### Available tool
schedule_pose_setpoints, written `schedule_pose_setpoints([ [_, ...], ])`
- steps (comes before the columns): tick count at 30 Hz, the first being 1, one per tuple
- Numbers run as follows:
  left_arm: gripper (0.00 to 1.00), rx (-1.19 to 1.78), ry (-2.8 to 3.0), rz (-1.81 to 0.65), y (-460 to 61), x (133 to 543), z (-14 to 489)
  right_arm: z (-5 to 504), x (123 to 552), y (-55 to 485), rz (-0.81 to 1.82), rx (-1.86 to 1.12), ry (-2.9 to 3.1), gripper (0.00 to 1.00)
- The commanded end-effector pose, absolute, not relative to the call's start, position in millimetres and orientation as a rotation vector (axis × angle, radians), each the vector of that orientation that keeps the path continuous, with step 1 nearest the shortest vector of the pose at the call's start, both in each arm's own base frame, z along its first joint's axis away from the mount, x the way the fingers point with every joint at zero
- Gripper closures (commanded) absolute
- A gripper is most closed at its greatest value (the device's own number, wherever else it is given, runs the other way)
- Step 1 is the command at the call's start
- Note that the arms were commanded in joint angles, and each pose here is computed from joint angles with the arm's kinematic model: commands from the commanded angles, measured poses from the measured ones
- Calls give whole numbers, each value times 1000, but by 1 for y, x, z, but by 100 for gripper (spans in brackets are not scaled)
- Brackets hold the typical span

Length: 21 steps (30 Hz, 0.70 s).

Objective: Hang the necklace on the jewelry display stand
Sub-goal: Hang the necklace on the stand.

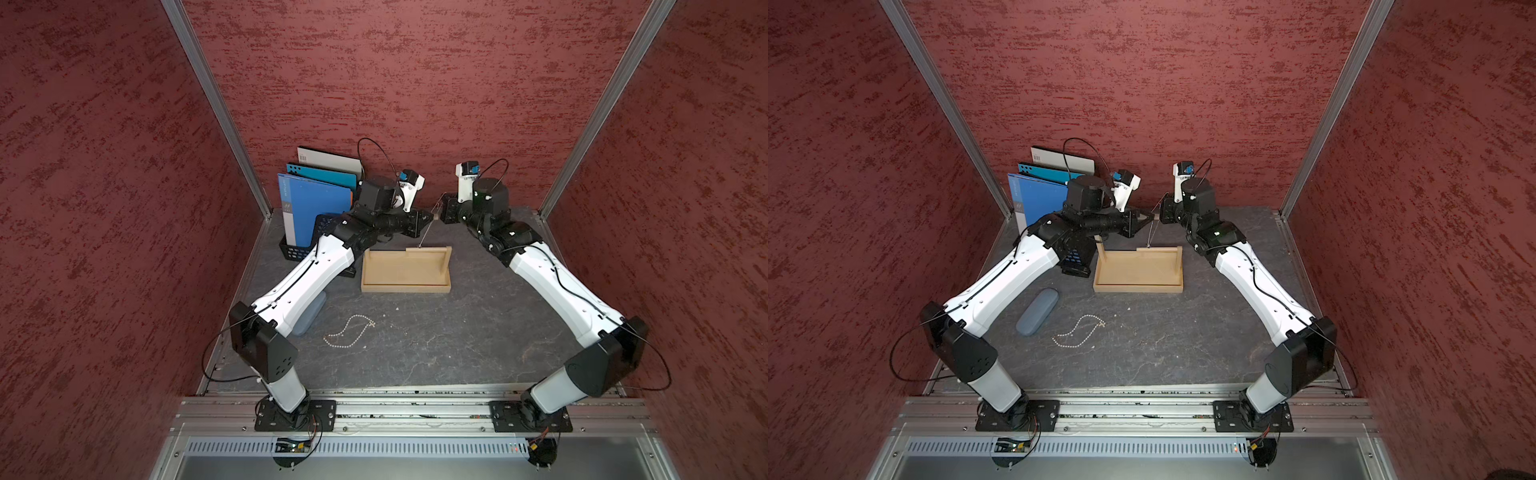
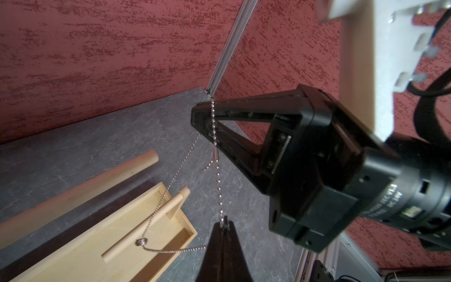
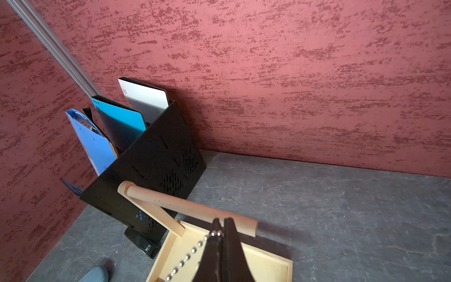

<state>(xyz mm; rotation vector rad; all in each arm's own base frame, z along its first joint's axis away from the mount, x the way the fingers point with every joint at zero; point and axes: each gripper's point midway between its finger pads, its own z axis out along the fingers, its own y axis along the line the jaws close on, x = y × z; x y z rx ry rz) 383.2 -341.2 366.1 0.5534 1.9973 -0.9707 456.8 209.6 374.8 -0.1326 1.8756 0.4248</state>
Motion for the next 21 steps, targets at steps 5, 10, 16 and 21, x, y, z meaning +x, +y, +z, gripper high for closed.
schedule_pose_setpoints([
  [5, 100, 557, 1978, -1022, -351, 400, 372, 399, 483, 196, 361, -88, 1790, 100],
  [10, 100, 540, 1984, -1025, -357, 414, 367, 389, 501, 187, 301, -49, 1820, 100],
  [16, 100, 503, 2016, -1023, -360, 434, 349, 373, 519, 185, 276, -18, 1846, 100],
  [21, 100, 471, 2049, -1018, -357, 446, 333, 357, 537, 188, 268, -26, 1863, 100],
])
